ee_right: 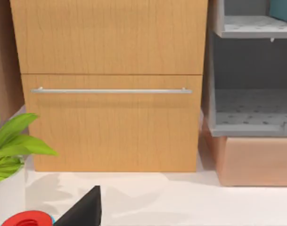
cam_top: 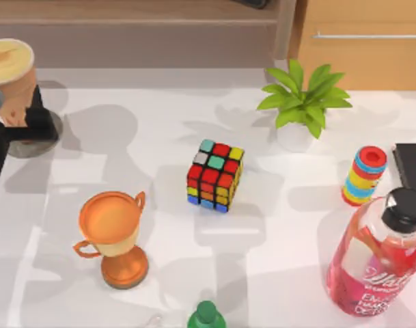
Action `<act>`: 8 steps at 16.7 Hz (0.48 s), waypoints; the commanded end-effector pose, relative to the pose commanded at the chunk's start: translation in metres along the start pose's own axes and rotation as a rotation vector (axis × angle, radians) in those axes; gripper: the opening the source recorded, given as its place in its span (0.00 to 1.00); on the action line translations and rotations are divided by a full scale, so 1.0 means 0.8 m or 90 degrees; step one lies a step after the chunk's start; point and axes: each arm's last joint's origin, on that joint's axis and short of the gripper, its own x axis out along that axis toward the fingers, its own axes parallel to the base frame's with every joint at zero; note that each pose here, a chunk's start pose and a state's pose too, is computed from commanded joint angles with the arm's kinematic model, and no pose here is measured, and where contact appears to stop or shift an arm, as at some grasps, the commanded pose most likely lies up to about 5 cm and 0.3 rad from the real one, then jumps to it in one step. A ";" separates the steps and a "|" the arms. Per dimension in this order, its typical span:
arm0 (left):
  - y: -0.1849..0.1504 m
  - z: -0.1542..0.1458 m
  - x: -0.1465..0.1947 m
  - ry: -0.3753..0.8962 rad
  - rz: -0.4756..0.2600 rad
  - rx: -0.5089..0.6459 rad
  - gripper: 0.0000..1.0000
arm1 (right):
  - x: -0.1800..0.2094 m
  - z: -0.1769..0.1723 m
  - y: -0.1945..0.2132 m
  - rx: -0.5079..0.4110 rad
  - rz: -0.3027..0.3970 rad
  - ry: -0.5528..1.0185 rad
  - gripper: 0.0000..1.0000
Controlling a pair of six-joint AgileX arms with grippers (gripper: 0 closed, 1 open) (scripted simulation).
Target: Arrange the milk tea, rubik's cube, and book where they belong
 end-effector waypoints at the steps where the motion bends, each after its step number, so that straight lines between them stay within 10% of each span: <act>1: 0.000 0.004 -0.002 0.004 0.000 0.000 1.00 | 0.000 0.000 0.000 0.000 0.000 0.000 1.00; 8: -0.001 0.059 -0.022 -0.009 0.000 0.001 1.00 | 0.000 0.000 0.000 0.000 0.000 0.000 1.00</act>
